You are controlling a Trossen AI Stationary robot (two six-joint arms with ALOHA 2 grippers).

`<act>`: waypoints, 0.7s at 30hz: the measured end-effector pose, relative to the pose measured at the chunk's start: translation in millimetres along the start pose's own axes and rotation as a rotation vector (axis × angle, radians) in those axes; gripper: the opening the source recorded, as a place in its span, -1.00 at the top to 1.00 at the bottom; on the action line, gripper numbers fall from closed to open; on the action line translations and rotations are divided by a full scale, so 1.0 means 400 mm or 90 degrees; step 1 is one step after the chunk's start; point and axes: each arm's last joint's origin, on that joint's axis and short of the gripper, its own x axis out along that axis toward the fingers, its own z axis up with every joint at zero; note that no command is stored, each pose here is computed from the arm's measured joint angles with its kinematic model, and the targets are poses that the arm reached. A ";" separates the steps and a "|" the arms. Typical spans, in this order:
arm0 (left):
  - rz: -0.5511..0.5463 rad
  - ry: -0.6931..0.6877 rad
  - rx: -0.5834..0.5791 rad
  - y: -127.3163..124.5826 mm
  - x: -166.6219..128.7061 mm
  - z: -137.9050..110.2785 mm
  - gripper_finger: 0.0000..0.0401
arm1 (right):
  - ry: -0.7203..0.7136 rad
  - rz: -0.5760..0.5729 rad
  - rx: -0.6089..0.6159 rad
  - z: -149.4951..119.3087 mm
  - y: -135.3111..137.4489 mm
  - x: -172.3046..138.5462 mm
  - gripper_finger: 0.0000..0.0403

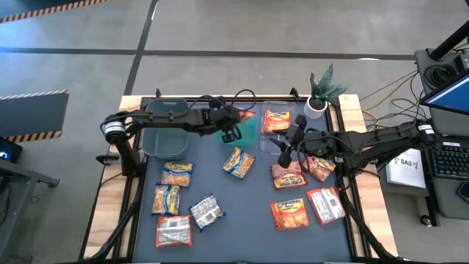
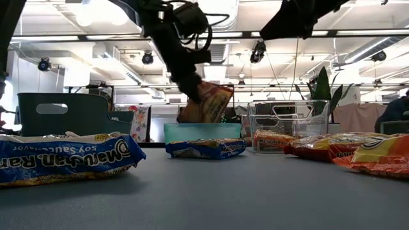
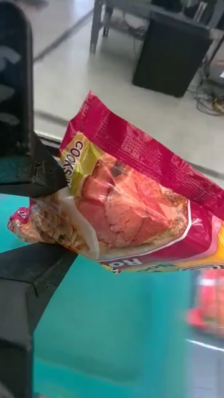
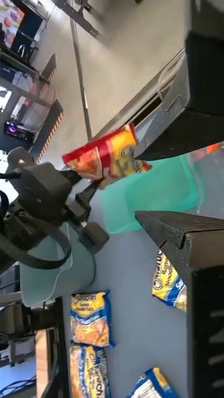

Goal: Sort Maruchan noodles
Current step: Put the red noodle pack into the light blue bin

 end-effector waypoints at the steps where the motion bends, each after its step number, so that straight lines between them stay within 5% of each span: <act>1: -0.005 -0.004 -0.019 0.000 0.003 -0.002 0.58 | -0.001 0.000 0.004 0.000 0.000 0.000 0.34; 11: -0.019 -0.001 -0.128 -0.002 0.022 -0.024 0.58 | 0.002 0.000 0.009 -0.001 0.001 0.001 0.34; 21: -0.025 -0.043 -0.153 -0.024 0.046 -0.048 0.54 | 0.002 0.000 0.017 -0.001 0.001 0.001 0.34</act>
